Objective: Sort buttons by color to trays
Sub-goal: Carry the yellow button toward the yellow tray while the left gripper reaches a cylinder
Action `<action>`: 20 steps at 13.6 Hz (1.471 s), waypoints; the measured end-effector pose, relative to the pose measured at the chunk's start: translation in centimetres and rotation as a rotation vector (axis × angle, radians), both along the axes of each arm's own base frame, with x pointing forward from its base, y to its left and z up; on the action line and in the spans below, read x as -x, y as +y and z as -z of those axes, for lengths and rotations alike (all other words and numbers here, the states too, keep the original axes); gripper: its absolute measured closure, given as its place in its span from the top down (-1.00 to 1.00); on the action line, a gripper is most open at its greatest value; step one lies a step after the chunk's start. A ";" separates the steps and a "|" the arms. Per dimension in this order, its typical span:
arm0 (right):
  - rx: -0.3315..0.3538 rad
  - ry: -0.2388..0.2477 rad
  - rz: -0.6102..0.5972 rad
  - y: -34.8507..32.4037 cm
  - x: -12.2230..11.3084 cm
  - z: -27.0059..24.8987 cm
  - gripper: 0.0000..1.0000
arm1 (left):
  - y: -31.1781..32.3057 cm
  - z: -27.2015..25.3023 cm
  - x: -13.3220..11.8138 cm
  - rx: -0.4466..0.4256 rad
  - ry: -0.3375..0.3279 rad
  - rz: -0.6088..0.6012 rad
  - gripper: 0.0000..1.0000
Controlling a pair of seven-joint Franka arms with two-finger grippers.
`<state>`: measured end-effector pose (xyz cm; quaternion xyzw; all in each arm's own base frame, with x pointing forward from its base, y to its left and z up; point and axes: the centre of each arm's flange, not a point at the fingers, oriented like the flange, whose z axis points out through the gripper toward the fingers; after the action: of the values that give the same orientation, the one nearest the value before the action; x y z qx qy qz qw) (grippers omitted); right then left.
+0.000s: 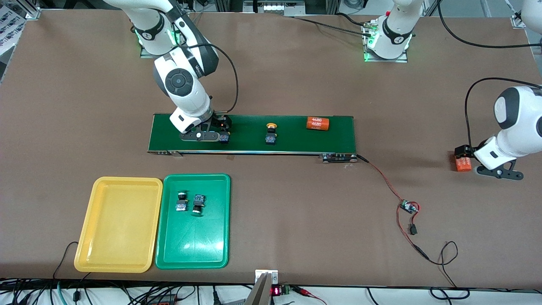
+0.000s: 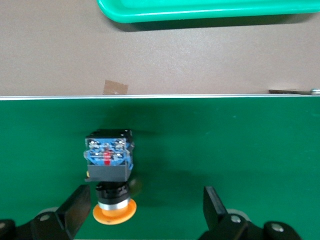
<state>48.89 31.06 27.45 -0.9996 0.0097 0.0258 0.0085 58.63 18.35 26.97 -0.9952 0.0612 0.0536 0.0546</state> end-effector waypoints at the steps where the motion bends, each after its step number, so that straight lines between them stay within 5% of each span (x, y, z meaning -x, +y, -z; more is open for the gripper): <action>1: 0.000 -0.003 -0.002 0.0 0.0 0.1 1.00 | 1.0 0.9 0.3 0.026 0.010 -0.045 1.00; 7: 0.037 -0.015 -0.053 0.0 -0.1 2.0 0.90 | 3.3 8.4 2.0 0.126 0.068 -0.143 1.00; 10: 0.051 -0.017 -0.076 -0.1 -0.1 2.7 0.53 | 3.6 9.0 2.0 0.131 0.069 -0.148 1.00; 12: 0.052 -0.018 -0.084 -0.3 -0.2 2.7 0.10 | 3.8 9.0 2.0 0.129 0.068 -0.151 1.00; 13: 0.052 -0.019 -0.083 -0.5 -0.4 2.7 0.10 | 3.8 9.0 2.0 0.128 0.065 -0.152 0.99; 15: 0.048 -0.029 -0.079 -1.3 -1.3 2.2 -0.16 | 4.1 9.1 2.0 0.126 0.058 -0.155 0.84; 19: 0.039 -0.074 -0.082 -3.8 -4.9 -0.6 -0.16 | 4.0 9.9 2.1 0.133 0.060 -0.156 0.02; 20: 0.047 -0.081 -0.095 -5.3 -6.4 -1.6 -0.16 | 4.1 9.8 2.0 0.132 0.058 -0.155 0.01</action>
<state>55.30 25.76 29.00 -0.9991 -0.0374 -0.0143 -0.0157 56.63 22.42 17.12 -0.9964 -0.0110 0.0823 -0.0172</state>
